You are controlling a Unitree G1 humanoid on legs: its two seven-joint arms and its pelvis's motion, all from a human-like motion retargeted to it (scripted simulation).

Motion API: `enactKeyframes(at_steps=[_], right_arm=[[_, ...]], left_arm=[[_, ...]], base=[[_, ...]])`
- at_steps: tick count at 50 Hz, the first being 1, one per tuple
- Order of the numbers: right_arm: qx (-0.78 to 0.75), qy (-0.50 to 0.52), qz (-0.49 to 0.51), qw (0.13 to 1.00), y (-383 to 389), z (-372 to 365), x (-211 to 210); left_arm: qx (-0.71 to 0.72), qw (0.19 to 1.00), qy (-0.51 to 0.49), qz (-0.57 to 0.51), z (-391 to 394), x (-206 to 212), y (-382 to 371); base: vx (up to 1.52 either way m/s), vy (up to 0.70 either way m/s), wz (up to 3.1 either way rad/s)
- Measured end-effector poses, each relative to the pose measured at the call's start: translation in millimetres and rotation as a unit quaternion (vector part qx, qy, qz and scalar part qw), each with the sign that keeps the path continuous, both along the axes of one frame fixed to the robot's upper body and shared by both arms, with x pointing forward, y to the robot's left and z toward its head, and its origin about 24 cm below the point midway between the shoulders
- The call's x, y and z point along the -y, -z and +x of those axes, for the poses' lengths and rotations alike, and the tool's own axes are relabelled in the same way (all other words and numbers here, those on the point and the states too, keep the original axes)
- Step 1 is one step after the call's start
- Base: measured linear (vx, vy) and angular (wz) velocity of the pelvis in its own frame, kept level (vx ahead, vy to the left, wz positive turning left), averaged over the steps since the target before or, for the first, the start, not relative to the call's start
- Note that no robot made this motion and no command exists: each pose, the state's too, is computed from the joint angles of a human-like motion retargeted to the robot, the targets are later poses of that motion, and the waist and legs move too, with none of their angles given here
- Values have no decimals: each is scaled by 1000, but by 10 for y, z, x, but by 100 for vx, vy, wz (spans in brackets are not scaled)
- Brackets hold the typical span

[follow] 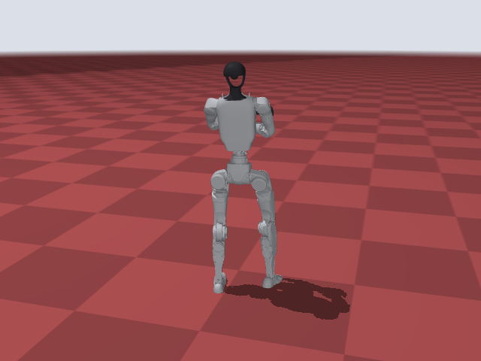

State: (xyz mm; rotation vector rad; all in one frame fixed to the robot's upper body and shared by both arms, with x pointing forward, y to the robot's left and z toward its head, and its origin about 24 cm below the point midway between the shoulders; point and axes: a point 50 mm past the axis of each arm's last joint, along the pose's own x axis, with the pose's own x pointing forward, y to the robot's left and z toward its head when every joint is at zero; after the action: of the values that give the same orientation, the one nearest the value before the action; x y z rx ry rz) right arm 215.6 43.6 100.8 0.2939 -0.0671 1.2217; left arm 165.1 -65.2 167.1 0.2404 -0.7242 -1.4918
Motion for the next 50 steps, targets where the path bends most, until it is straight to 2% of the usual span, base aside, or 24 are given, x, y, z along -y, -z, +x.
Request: enactKeyframes(at_steps=[9, 18, 29, 50], right_arm=[[60, 11, -28, 998, -66, -7, -62], [42, 15, -26, 999, -30, -2, -9], [-23, 10, -5, 1000, 76, -91, -44], [6, 4, -14, 1000, 65, -83, -69]], left_arm=[[-113, 994, -2, -8, 4, 10, 117], [-169, 986, 3, -17, 28, 25, 113], [-157, 987, 6, 13, -5, 3, 225], [-132, 991, 6, 6, 15, -8, 164]], base=[[48, -15, 57], [54, -27, 48], [42, -30, 11], [41, -3, -28]])
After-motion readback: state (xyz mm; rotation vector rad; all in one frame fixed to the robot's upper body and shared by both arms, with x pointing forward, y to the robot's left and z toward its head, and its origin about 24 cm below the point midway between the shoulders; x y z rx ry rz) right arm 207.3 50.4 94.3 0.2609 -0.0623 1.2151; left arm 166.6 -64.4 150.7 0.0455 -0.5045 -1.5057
